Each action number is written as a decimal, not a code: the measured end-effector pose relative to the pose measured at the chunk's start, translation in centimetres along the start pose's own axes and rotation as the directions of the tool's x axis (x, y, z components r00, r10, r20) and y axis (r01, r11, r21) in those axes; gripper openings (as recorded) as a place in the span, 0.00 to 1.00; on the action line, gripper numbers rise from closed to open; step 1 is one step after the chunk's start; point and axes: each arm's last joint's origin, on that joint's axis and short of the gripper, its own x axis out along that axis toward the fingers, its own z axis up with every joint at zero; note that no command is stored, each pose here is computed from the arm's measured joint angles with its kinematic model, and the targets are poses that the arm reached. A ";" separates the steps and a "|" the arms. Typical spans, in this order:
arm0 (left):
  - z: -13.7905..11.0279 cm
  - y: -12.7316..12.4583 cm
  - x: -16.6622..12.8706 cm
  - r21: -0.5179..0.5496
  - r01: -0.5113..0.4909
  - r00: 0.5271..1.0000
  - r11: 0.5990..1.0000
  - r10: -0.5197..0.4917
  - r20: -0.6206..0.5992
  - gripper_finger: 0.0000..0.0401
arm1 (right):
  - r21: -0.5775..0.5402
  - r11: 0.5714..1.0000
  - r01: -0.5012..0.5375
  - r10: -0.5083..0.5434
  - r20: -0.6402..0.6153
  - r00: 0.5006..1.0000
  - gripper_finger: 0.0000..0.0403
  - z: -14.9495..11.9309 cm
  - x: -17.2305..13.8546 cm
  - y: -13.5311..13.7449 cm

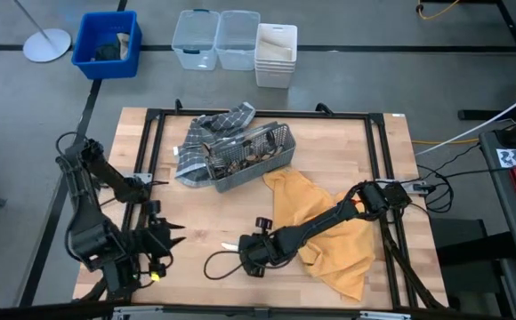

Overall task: Sort silverware
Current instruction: Put the silver knife into the gray silverware basket

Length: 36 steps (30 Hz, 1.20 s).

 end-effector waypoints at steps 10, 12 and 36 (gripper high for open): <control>-0.9 0.0 -1.1 -0.034 -0.012 0.999 0.999 0.013 0.034 0.27 | 0.001 0.996 -0.093 0.093 -0.047 0.995 0.11 1.4 -1.9 0.5; -1.0 -0.1 -1.1 -0.030 -0.021 0.998 0.999 0.022 0.055 0.27 | 0.005 0.994 -0.111 0.111 -0.050 0.993 0.11 1.8 -2.4 0.6; -9.1 -3.3 8.5 0.166 -0.138 0.980 0.976 0.110 0.165 0.27 | 0.051 0.971 -0.234 0.238 -0.111 0.965 0.11 2.2 -2.1 0.0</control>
